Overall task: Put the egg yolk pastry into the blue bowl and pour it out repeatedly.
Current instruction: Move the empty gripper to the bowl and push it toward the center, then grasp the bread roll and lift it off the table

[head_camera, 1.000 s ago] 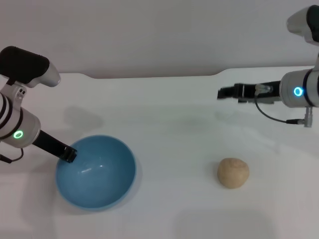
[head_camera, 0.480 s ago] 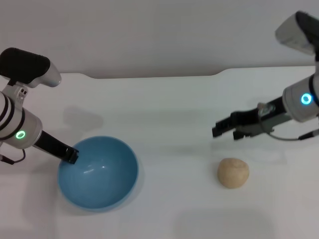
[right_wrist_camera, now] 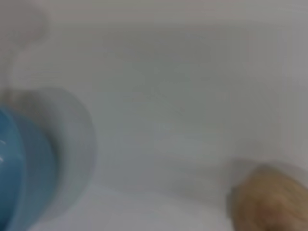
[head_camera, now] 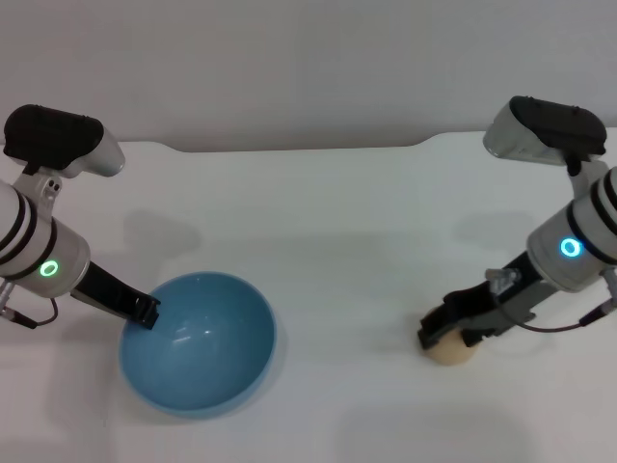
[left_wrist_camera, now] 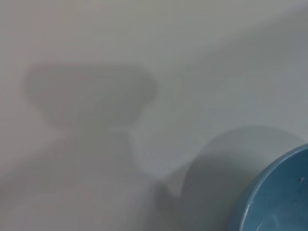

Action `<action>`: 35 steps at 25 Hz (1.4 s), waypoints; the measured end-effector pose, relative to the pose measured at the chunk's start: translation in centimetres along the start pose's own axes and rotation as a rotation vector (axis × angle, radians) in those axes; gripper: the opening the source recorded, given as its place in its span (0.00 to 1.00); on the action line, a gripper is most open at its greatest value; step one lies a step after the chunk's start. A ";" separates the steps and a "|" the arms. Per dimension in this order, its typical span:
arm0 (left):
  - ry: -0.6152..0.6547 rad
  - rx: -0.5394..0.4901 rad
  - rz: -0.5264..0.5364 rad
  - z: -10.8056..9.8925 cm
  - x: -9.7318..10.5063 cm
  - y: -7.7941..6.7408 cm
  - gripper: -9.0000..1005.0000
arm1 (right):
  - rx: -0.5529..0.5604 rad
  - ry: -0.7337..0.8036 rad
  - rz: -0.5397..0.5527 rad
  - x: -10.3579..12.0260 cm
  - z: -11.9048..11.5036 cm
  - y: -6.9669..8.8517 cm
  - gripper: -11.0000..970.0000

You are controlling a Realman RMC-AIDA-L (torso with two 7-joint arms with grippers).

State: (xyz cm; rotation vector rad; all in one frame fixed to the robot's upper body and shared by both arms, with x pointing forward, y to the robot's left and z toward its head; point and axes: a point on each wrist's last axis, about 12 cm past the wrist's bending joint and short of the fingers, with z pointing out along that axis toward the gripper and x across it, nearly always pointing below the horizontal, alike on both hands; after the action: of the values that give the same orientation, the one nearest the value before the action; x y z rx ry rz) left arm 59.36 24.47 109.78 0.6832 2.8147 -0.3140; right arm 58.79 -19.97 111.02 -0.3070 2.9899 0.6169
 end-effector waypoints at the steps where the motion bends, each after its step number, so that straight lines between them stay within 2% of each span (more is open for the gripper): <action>1: -0.001 0.001 -0.001 0.0 0.0 0.0 0.01 | 0.014 0.009 0.002 0.1 -0.2 -0.1 0.63; 8: 0.000 0.001 -0.001 0.0 -0.1 0.0 0.01 | 0.050 -0.016 -0.010 -0.6 -3.4 -0.2 0.63; 11: -0.001 0.001 -0.001 0.0 -0.1 0.0 0.01 | 0.097 0.016 -0.021 -0.4 -4.0 -0.3 0.63; 15: -0.003 0.000 -0.001 0.0 -0.1 0.0 0.01 | 0.124 0.063 -0.005 -0.2 -3.2 -0.8 0.63; 26: -0.011 -0.006 0.006 0.0 -0.4 -0.1 0.01 | 0.208 0.038 0.021 -0.3 -2.1 -2.5 0.63; 35: -0.008 -0.004 0.003 0.1 -0.3 0.0 0.01 | 0.211 -0.032 0.000 -1.3 -2.3 -2.3 0.63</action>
State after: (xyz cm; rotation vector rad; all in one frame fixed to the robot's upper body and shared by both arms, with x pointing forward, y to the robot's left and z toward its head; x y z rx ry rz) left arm 59.65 24.27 109.78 0.6843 2.8058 -0.3095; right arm 60.52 -22.72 112.37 -0.2789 2.9891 0.2982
